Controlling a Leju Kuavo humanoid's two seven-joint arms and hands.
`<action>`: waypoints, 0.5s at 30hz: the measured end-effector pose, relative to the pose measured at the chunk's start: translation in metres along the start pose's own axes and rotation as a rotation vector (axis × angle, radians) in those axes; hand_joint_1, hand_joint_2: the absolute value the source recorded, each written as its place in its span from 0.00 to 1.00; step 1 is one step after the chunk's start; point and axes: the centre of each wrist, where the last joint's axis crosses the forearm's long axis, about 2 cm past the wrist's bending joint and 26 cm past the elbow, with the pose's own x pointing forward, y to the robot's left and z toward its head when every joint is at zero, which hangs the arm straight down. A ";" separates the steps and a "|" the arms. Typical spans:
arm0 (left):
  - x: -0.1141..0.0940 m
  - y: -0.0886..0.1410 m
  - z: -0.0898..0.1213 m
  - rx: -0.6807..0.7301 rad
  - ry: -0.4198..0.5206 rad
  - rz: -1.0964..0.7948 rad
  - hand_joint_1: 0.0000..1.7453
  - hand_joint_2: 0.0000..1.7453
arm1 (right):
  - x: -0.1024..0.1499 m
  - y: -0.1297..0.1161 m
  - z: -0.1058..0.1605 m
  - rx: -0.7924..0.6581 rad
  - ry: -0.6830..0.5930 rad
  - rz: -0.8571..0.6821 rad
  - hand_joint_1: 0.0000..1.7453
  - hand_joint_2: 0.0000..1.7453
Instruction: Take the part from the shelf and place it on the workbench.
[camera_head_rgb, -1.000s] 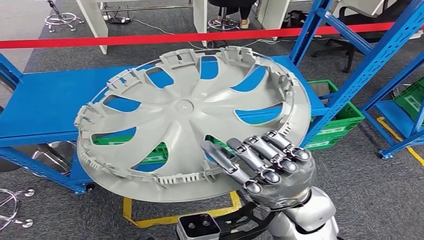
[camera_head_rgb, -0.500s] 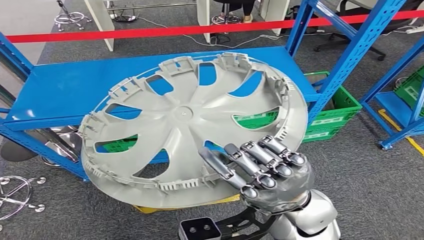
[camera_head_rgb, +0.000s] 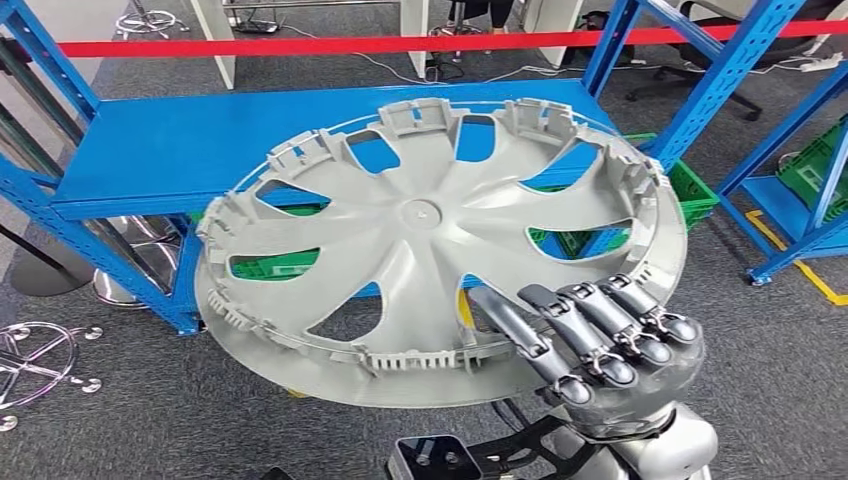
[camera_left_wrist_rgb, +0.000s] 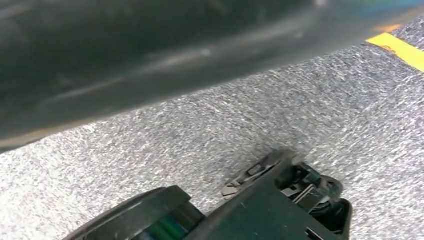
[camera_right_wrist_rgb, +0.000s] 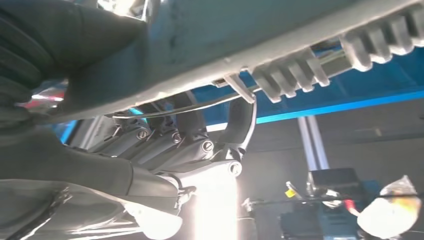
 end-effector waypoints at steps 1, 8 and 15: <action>0.001 0.000 -0.001 0.001 -0.004 0.001 0.00 0.00 | -0.001 -0.001 0.000 0.001 0.004 0.005 1.00 1.00; 0.005 0.001 -0.003 0.008 -0.019 0.006 0.00 0.00 | -0.004 -0.008 -0.001 -0.009 0.020 0.028 1.00 1.00; 0.003 0.003 -0.003 0.002 -0.009 -0.013 0.00 0.00 | -0.006 -0.011 0.004 0.015 0.031 0.043 1.00 1.00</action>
